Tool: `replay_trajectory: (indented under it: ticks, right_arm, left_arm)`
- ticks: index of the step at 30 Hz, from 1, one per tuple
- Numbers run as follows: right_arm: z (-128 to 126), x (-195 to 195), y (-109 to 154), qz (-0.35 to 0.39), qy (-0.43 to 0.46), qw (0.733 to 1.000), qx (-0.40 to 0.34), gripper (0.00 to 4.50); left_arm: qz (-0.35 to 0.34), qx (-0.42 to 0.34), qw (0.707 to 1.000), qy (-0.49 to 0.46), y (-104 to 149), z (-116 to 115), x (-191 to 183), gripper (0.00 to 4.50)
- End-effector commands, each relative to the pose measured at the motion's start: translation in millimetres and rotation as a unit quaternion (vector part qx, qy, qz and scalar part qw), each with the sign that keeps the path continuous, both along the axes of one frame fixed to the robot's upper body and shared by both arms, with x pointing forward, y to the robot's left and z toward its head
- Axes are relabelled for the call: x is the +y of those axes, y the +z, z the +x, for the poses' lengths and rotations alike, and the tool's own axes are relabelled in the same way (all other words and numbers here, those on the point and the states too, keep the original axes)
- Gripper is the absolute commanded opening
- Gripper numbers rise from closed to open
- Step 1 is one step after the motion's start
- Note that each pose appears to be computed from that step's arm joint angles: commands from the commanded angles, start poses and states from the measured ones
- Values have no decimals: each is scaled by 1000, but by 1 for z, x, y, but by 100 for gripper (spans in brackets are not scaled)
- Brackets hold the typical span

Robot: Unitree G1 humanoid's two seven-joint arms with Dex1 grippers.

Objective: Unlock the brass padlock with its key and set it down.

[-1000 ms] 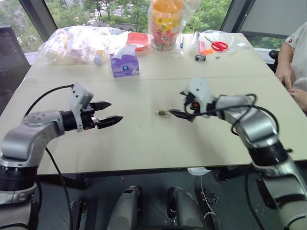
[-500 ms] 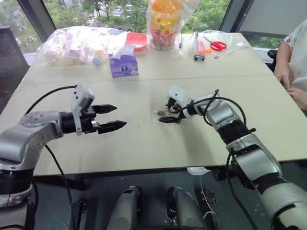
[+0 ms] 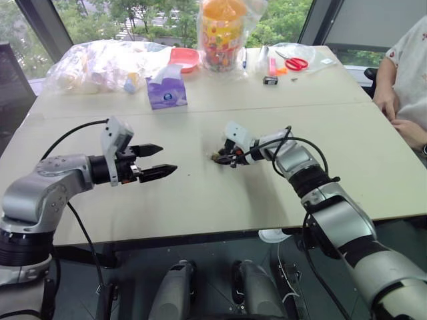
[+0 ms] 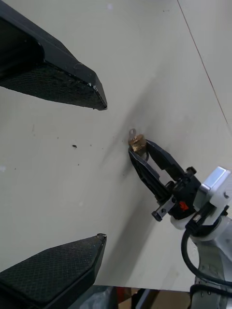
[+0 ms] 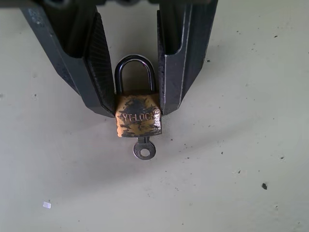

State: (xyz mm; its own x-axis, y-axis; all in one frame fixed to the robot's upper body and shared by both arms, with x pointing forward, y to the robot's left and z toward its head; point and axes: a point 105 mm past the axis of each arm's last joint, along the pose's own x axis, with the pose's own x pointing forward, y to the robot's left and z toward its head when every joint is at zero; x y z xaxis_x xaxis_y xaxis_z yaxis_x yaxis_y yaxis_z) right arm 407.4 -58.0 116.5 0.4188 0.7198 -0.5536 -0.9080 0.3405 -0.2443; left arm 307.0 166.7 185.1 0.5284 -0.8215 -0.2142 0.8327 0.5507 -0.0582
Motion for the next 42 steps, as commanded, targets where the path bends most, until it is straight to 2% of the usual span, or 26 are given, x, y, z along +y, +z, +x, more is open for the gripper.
replay_trajectory:
  ticks: [1,4,7,11,12,14,18,27,29,32,42]
  right_arm:
    - [-2,3,32,7,35,993,-110,68]
    - [-13,5,54,10,63,980,-189,68]
    - [-38,6,93,26,91,948,-303,68]
    - [-54,6,112,28,90,929,-358,68]
    - [-57,6,115,28,89,926,-366,68]
    - [-58,7,119,31,83,923,-374,68]
    - [-61,9,126,35,77,919,-386,68]
    - [-66,11,128,37,74,917,-391,68]
    - [-66,11,128,38,73,917,-391,68]
    - [-66,12,128,38,74,917,-390,68]
    - [-68,14,125,37,83,919,-383,68]
  left_arm:
    - [-30,-11,999,-5,9,10,-3,429]
    - [-70,-5,998,-10,15,18,-7,429]
    - [-136,9,990,-35,26,32,-21,429]
    - [-165,20,984,-59,31,47,-34,429]
    - [-172,22,983,-67,32,51,-37,403]
    - [-180,22,980,-85,35,53,-44,338]
    - [-180,20,979,-95,39,62,-54,171]
    - [-180,18,976,-124,41,63,-63,171]
    - [-188,21,973,-133,42,61,-64,120]
    - [-191,20,972,-133,43,62,-65,11]
    - [-155,-8,979,-131,41,63,-68,5]
